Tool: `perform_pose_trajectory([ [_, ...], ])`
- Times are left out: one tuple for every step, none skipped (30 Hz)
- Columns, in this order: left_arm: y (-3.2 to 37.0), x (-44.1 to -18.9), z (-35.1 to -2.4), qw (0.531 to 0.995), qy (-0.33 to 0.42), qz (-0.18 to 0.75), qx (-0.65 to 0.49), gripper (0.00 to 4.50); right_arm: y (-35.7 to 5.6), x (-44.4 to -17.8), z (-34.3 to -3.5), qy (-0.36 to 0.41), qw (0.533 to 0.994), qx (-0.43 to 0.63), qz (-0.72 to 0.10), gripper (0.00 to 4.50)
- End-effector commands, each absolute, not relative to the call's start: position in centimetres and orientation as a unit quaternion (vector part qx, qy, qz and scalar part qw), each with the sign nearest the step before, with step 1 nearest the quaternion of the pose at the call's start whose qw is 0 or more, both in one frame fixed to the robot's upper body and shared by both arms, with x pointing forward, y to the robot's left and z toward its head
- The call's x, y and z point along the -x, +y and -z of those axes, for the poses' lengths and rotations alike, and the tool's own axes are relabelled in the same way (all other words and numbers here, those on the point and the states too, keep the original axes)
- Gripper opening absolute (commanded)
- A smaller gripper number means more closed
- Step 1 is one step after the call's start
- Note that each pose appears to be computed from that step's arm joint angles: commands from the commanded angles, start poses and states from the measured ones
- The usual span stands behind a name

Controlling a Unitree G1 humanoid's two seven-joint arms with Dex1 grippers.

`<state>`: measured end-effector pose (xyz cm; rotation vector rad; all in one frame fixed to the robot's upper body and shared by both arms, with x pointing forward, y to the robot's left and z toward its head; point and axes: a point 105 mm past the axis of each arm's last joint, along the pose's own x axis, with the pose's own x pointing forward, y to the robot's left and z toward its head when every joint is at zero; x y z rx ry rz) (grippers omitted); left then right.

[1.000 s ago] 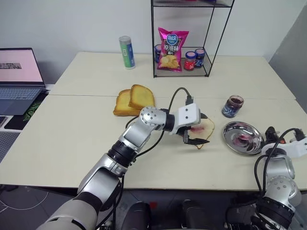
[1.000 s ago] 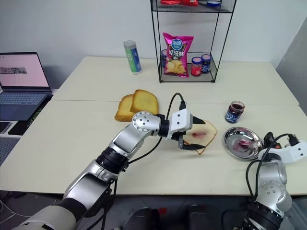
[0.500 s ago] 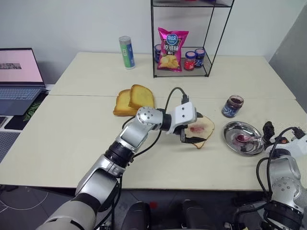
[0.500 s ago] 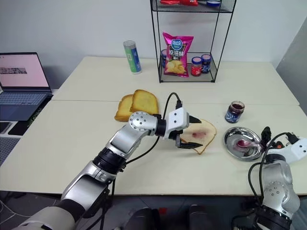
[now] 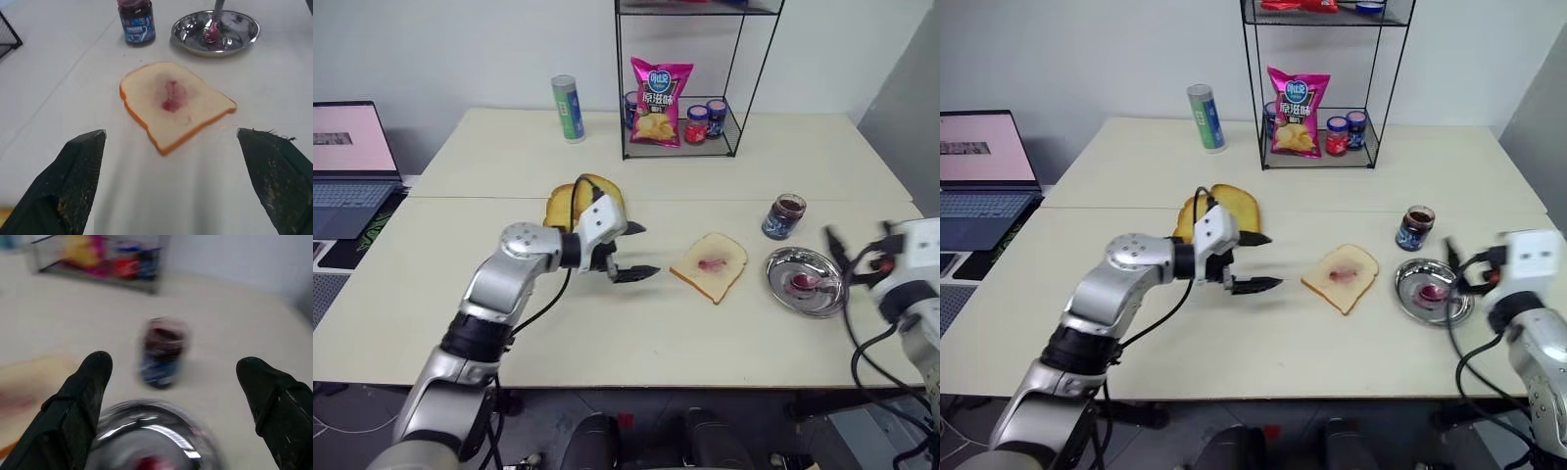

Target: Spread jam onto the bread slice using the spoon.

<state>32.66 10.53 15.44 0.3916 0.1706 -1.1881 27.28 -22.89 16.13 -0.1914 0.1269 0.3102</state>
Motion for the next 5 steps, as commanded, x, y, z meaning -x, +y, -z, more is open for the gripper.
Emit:
perform_pose_trajectory([
  [12.8,-31.5,-16.0,0.81,0.092,0.548,-0.189,4.5,-19.3,-23.9,-15.7,0.128,0.94,0.078,-0.306,4.47],
  [13.3,-31.2,-15.7,0.809,0.102,0.548,-0.188,4.5,-18.9,-23.2,-15.5,0.146,0.929,0.084,-0.33,4.47],
  [13.6,-30.9,-15.5,0.808,0.107,0.547,-0.188,4.5,-18.8,-22.9,-15.4,0.154,0.924,0.088,-0.339,4.47],
  [13.9,-30.8,-15.3,0.808,0.109,0.546,-0.192,4.5,-18.8,-22.8,-15.3,0.159,0.922,0.086,-0.342,4.47],
  [13.9,-30.7,-15.2,0.808,0.107,0.546,-0.194,4.5,-18.9,-22.9,-15.4,0.158,0.923,0.082,-0.34,4.47],
])
